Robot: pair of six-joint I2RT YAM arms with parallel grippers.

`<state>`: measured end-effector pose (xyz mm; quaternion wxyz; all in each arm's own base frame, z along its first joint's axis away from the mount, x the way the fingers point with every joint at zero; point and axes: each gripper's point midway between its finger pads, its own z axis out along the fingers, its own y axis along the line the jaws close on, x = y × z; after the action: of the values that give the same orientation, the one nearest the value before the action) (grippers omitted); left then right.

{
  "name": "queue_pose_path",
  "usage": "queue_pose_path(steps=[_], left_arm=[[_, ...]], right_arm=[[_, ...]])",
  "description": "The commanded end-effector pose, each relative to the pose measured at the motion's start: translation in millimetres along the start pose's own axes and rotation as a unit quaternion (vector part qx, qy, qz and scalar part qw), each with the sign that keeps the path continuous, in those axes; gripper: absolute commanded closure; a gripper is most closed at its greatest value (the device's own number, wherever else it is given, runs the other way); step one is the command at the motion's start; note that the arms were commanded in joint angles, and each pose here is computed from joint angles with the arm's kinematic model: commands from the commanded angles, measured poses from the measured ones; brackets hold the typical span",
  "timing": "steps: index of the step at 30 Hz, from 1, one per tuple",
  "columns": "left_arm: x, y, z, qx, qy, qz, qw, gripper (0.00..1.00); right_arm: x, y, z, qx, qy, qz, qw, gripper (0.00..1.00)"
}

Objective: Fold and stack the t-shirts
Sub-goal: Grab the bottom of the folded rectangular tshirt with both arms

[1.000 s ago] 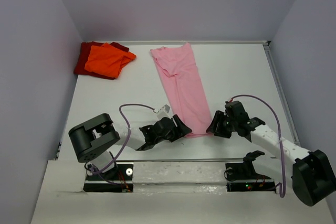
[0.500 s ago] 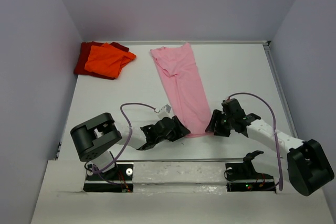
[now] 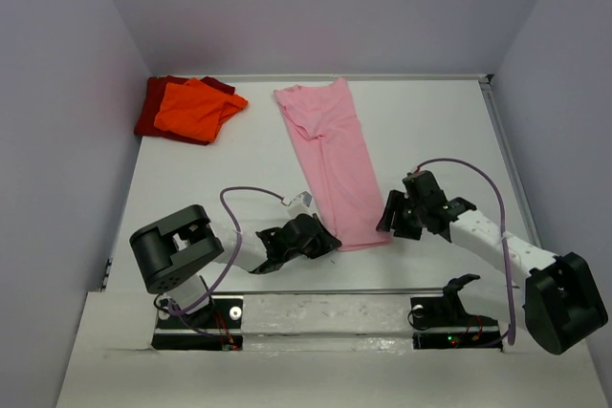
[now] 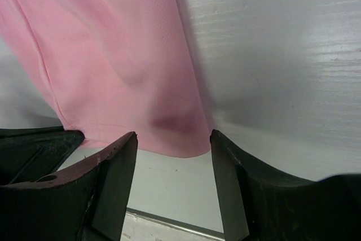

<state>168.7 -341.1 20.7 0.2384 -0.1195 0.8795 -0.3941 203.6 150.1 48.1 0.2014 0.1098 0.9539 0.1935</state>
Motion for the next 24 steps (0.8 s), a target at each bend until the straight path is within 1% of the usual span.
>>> queue_pose_path(steps=[1,8,10,14,16,20,22,23,24], left_arm=[[11.6,66.5,-4.0,-0.105,0.016,0.044,0.993,1.00],[9.0,62.3,-6.1,-0.098,0.013,0.046,0.994,1.00],[8.6,61.5,-6.9,-0.096,0.012,0.047,0.994,1.00],[8.1,59.1,-7.3,-0.093,0.012,0.047,0.995,1.00],[6.9,57.7,-8.3,-0.090,0.009,0.046,0.995,1.00],[4.9,55.4,-10.8,-0.085,0.006,0.046,0.995,1.00],[3.3,52.7,-12.3,-0.080,0.005,0.044,0.996,1.00],[1.5,52.2,-13.3,-0.079,0.003,0.045,0.996,1.00],[0.9,52.3,-14.0,-0.078,0.002,0.045,0.996,1.00]], right_arm=[[-6.9,2.6,-0.4,0.007,-0.010,-0.013,1.000,0.40],[-5.4,2.1,3.0,0.008,-0.004,-0.014,1.000,0.41],[-4.7,1.6,4.9,0.006,-0.004,-0.014,1.000,0.44],[-0.6,4.3,10.3,-0.009,0.001,-0.015,1.000,0.57],[3.0,2.2,12.1,-0.007,0.006,-0.013,1.000,0.59],[5.6,1.7,12.8,-0.011,0.008,-0.010,1.000,0.60],[11.2,6.3,10.8,-0.023,0.016,-0.012,1.000,0.56],[15.7,6.4,10.5,-0.024,0.019,-0.011,0.999,0.53],[16.4,5.4,10.2,-0.022,0.018,-0.008,1.000,0.52]])
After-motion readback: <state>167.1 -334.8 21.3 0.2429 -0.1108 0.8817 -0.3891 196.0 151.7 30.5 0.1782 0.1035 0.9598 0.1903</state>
